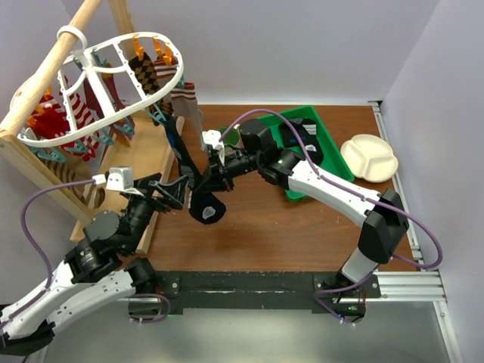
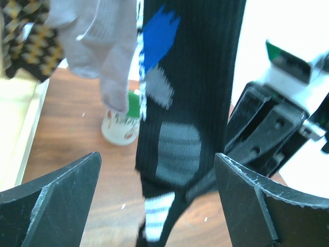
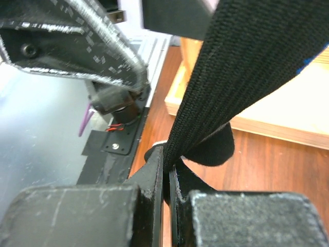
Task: Remove the socks clipped to the hanger
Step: Remove the sock from the hanger.
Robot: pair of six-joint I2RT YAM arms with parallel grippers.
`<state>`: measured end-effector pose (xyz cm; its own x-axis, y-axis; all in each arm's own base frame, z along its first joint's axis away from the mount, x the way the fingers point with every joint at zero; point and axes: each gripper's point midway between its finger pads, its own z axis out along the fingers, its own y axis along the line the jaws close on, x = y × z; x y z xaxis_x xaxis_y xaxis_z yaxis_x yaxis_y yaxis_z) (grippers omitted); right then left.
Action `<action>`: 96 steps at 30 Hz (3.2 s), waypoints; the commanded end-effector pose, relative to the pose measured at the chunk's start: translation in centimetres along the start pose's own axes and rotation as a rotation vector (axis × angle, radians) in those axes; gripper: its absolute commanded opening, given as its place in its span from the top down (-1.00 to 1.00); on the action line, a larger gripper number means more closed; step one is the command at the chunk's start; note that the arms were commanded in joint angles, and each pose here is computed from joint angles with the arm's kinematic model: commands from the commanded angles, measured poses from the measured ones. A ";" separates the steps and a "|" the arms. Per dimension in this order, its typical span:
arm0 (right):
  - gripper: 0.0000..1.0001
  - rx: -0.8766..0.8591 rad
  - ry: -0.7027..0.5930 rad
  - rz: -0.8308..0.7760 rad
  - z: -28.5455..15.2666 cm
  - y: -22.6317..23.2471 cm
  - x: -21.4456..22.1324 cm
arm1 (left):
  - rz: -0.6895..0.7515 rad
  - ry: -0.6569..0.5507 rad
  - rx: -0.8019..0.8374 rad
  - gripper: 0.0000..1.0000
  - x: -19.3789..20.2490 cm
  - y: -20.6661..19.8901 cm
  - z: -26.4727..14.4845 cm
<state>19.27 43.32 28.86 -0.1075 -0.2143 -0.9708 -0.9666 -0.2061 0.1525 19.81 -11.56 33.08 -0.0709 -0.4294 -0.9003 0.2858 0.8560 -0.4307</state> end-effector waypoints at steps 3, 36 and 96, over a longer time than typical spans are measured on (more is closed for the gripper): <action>1.00 -0.108 -0.026 -0.034 -0.4 2.2 -1.5 | -0.024 -0.154 0.061 -0.99 -3.2 -2.4 1.7; 1.00 -0.067 -0.025 -0.010 0.3 0.6 -1.2 | 0.019 -0.144 0.090 1.00 -1.9 -3.5 5.8; -0.49 -0.220 -0.558 0.288 -1.1 -2.1 -19.7 | -0.028 0.029 0.159 1.00 3.1 -2.4 2.5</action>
<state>25.68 46.07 46.36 -0.5126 0.2213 -0.8296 -0.8332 -0.3615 0.4184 21.94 -14.63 31.35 -0.0666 -0.4541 -0.8885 0.3815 0.8112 -0.4431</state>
